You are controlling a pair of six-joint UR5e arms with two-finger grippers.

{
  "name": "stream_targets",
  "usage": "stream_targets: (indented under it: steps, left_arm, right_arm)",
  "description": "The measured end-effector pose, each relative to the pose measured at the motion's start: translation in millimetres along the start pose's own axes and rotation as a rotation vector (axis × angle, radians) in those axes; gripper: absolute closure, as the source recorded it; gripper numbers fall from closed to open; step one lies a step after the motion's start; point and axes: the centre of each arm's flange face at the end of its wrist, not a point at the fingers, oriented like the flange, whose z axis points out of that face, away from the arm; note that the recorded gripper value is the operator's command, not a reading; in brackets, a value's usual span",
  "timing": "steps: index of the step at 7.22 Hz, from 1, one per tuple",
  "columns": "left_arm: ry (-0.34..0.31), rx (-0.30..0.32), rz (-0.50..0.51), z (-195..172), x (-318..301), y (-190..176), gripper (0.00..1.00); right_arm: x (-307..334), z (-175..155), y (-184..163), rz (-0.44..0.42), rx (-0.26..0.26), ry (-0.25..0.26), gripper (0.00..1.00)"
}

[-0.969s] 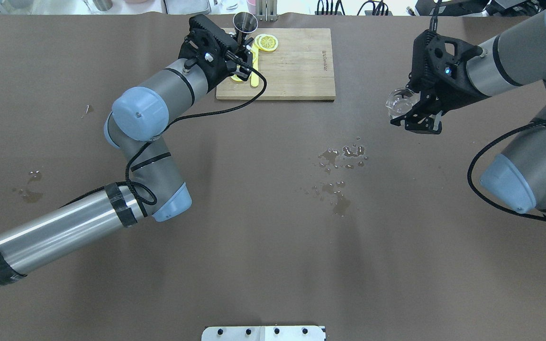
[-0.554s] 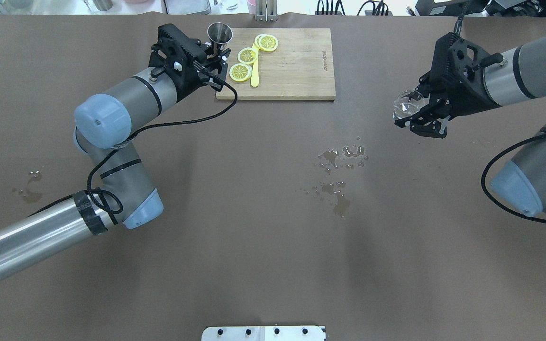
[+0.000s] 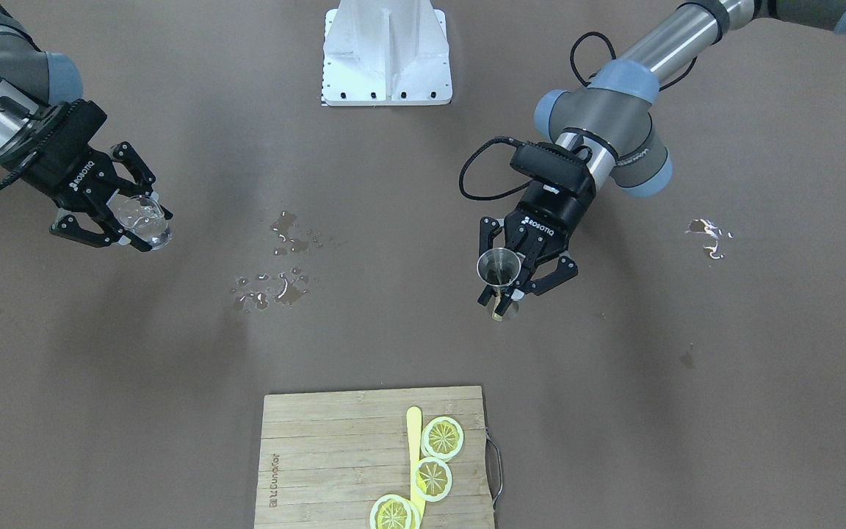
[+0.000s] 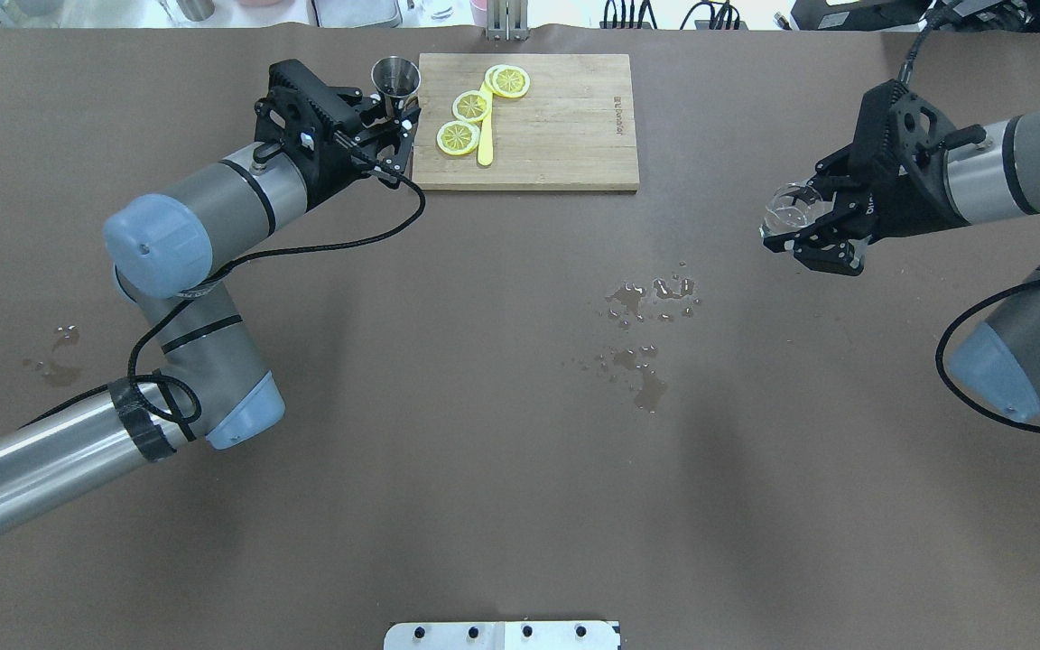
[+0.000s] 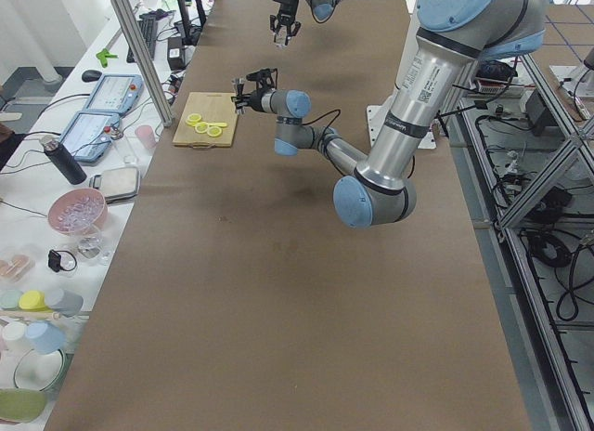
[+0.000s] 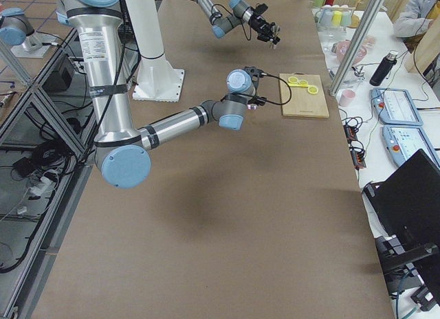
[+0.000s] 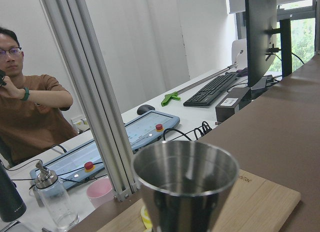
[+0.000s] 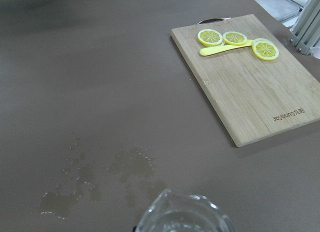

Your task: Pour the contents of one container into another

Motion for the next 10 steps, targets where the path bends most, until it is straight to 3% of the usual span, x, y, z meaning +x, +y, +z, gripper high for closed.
stream_targets:
  steps: [3,5,6,8,10]
  left_arm:
    - [0.0,-0.02,-0.115,-4.0,4.4,0.4,1.0]
    - [-0.015,-0.037,-0.202,-8.4,1.4,11.5,1.0]
    - [-0.051,-0.03,-0.223,-11.8,-4.7,16.5,1.0]
    - [-0.191,0.003,-0.24,-18.3,-21.1,29.4,1.0]
    - [-0.338,0.033,-0.253,-27.7,2.8,64.6,1.0]
  right_arm:
    - [6.9,12.2,61.6,-0.017,0.022,-0.048,1.0]
    - [14.2,18.4,96.9,-0.02,0.02,-0.05,1.0]
    - [17.9,19.0,114.5,-0.023,0.022,-0.043,1.0]
    - [21.3,18.7,148.1,-0.03,0.026,-0.036,1.0]
    - [23.5,21.4,180.8,-0.04,0.036,-0.042,1.0]
